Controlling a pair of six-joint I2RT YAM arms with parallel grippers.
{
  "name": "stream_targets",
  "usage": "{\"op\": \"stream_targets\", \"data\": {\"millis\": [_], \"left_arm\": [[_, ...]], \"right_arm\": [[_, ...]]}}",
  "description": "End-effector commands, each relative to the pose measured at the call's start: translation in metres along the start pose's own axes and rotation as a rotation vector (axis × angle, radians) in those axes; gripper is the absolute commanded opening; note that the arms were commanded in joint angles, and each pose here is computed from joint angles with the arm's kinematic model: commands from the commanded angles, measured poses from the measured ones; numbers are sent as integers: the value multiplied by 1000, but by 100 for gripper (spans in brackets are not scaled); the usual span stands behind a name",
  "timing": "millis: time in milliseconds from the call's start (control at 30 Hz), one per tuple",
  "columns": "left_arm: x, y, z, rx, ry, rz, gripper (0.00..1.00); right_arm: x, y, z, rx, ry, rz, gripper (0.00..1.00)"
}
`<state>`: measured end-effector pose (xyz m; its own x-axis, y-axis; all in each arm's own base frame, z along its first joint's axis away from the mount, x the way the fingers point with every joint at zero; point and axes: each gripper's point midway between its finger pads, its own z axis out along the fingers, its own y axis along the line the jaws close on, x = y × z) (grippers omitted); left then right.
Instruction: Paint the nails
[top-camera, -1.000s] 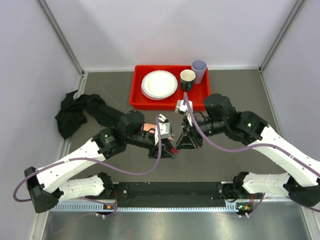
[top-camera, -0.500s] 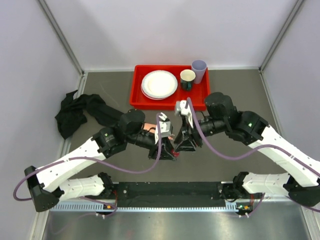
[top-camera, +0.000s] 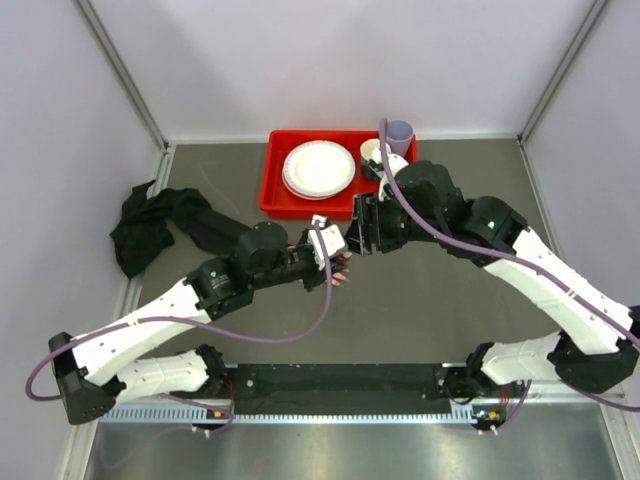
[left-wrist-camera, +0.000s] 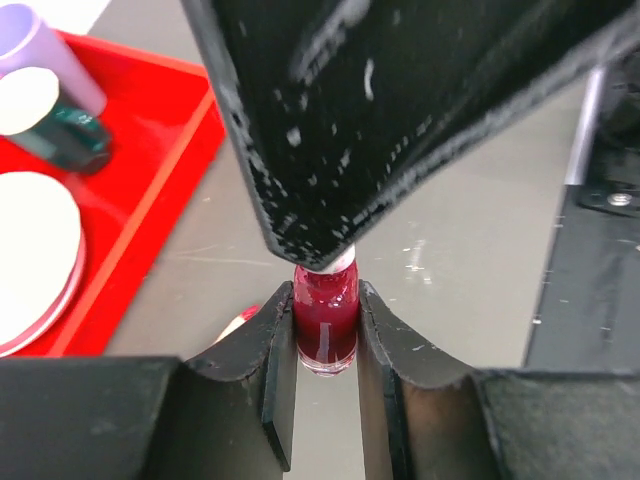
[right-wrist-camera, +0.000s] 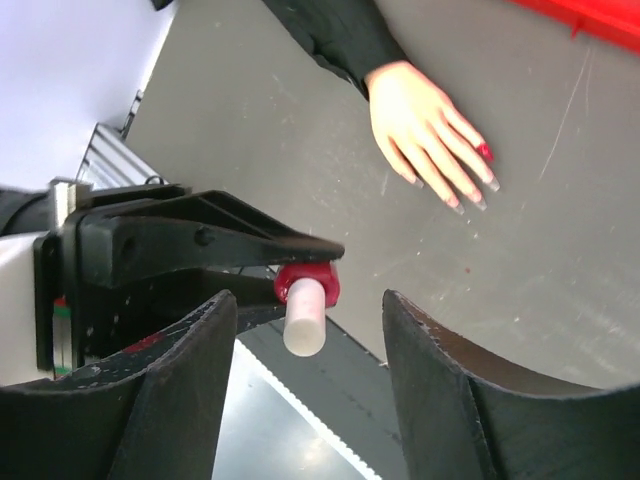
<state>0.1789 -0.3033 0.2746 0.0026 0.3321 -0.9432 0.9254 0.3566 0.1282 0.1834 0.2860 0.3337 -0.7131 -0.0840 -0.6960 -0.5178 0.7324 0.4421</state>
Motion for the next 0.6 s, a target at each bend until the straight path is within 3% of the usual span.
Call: {"op": "stream_targets", "data": {"millis": [0,467,567], "left_arm": [[-22,17,-6,-97,-98,57,0],[-25,14,-11,-83,-121,59,0],[-24,11,-10,-67,-121,58,0]], "right_arm": [[-5,3,0,12,-8,87,58],[8,14,23,-60,64,78,43],[7,15,23,-66,59,72,36]]}}
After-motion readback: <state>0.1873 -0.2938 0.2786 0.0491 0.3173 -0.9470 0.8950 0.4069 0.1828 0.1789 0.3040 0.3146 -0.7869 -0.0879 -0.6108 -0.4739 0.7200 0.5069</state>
